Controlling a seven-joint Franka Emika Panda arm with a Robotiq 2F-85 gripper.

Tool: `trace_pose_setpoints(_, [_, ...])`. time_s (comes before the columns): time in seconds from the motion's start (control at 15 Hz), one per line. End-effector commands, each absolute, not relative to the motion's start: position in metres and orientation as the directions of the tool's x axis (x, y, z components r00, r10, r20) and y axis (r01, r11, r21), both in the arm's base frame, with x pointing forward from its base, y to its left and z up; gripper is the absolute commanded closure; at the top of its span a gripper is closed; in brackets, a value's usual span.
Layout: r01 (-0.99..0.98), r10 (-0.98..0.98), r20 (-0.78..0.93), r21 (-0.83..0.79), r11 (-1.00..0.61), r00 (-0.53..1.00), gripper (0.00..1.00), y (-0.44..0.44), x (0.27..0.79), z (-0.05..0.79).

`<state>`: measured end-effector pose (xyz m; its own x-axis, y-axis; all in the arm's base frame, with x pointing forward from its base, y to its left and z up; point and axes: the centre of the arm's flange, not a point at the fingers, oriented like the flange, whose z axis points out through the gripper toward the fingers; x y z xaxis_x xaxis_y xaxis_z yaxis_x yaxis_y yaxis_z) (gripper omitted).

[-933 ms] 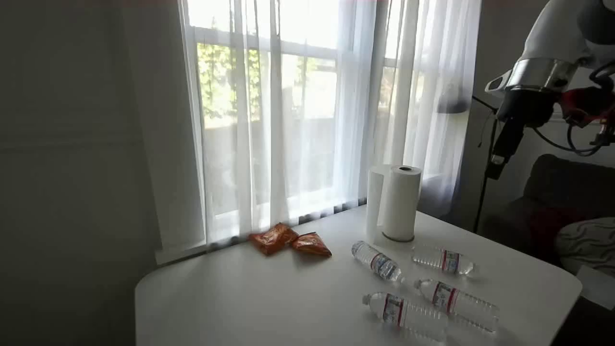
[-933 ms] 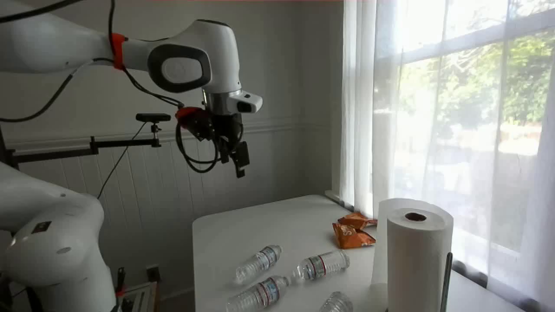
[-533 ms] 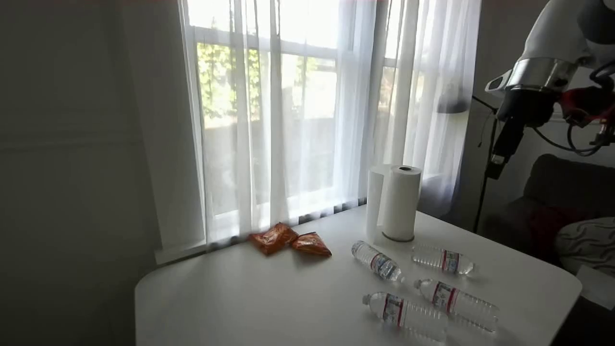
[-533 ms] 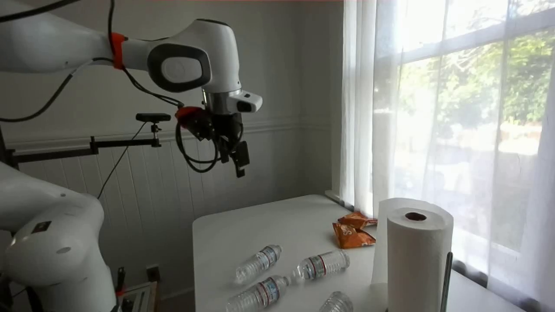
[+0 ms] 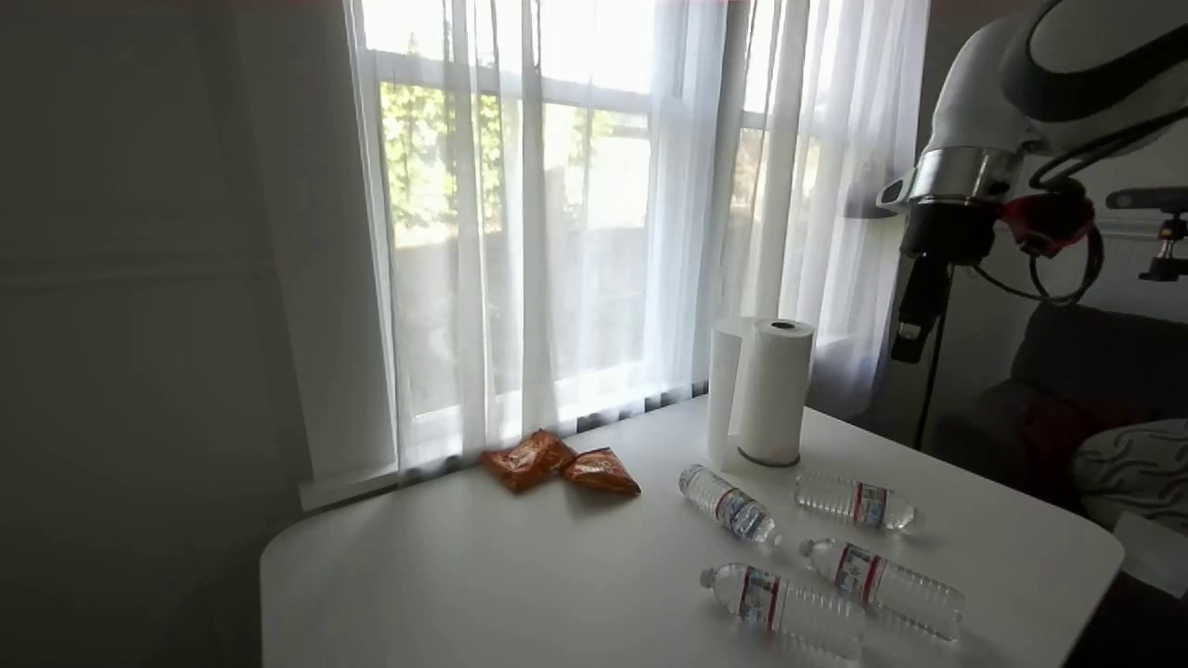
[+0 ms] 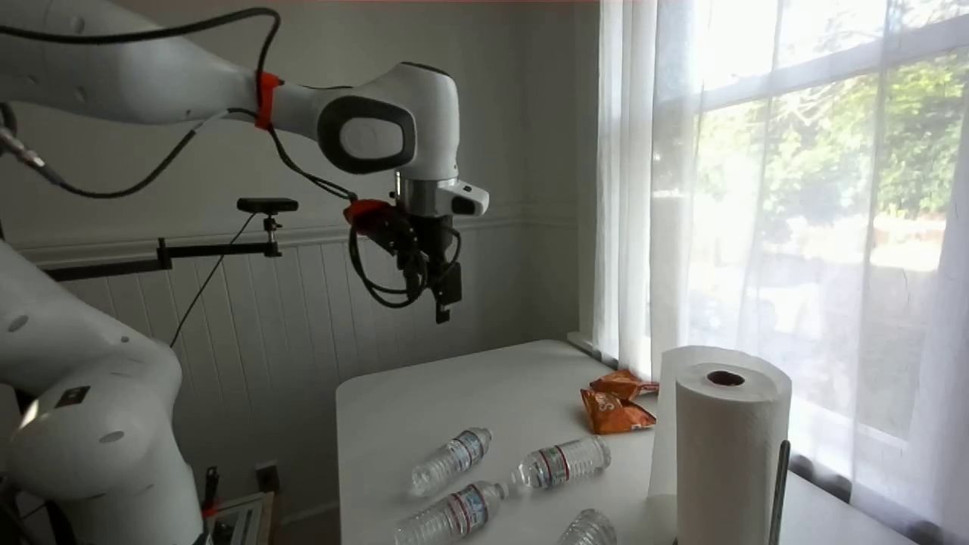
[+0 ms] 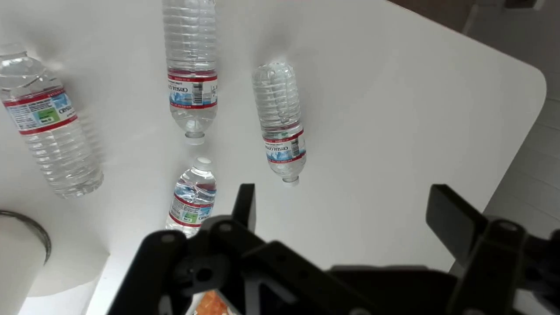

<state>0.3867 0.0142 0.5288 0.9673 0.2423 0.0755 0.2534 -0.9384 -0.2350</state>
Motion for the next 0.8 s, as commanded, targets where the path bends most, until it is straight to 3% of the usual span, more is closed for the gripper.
trace_pose_setpoints(0.0, [0.262, 0.272, -0.032, -0.183, -0.947, 0.962, 0.0, 0.042, 0.436, 0.509])
trace_pose_setpoints(0.67, [0.29, 0.293, -0.253, -0.052, -0.956, 0.922, 0.0, 0.126, 0.474, 0.383])
trace_pose_setpoints(0.73, [0.277, 0.288, -0.233, -0.076, -0.958, 0.929, 0.0, 0.114, 0.456, 0.394])
